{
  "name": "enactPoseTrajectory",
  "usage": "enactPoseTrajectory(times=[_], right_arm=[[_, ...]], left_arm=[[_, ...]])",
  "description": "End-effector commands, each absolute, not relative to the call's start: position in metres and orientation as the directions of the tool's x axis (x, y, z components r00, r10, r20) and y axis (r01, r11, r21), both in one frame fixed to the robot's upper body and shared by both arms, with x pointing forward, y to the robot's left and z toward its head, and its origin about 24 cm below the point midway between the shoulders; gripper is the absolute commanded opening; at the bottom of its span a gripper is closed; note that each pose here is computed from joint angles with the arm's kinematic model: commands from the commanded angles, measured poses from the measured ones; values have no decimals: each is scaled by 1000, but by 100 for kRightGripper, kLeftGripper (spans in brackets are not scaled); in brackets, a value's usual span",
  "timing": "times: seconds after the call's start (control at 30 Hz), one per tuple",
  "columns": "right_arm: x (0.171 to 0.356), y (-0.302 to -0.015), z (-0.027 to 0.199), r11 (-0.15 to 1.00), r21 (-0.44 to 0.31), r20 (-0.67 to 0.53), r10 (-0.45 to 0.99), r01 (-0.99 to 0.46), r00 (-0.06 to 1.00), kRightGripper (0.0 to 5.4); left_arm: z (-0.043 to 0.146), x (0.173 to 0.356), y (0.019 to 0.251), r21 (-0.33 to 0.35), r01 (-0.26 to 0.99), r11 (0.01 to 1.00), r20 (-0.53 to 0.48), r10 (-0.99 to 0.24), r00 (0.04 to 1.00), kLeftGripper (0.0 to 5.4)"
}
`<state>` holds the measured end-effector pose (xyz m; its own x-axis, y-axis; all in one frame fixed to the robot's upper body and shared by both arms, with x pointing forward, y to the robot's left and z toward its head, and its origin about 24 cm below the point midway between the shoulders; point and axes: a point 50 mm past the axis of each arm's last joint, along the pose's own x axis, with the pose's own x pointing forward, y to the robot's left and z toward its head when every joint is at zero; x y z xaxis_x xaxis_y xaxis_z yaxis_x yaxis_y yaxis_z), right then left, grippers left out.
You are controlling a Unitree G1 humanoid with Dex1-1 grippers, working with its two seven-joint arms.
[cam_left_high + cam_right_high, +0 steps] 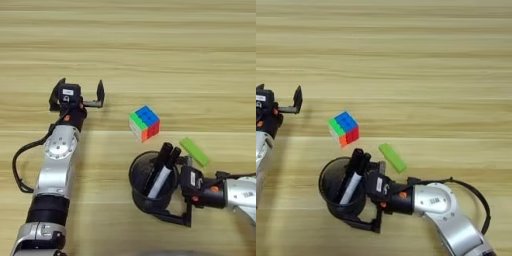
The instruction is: Move the objects on the table
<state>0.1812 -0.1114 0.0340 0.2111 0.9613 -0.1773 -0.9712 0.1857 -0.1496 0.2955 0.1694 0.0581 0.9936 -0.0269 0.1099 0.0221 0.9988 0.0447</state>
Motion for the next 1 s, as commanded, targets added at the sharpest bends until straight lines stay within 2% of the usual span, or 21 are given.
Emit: enactPoseTrajectory(times=[0.03, 0.6, 0.73, 1.0], right_arm=[[179, -121, 43, 187, -156, -161, 964, -970, 211, 536], [158, -172, 62, 140, -79, -250, 956, -987, 156, 536], [163, -180, 71, 189, -73, -219, 955, -979, 201, 536], [181, -188, 68, 313, -97, -245, 912, -945, 328, 536]], left_arm=[[61, 298, 167, 62, 30, 998, 123, -37, 992, 540], [61, 298, 166, 66, 29, 997, 127, -38, 991, 540], [61, 298, 166, 66, 31, 997, 126, -40, 991, 540], [61, 298, 165, 67, 33, 997, 126, -41, 991, 540]])
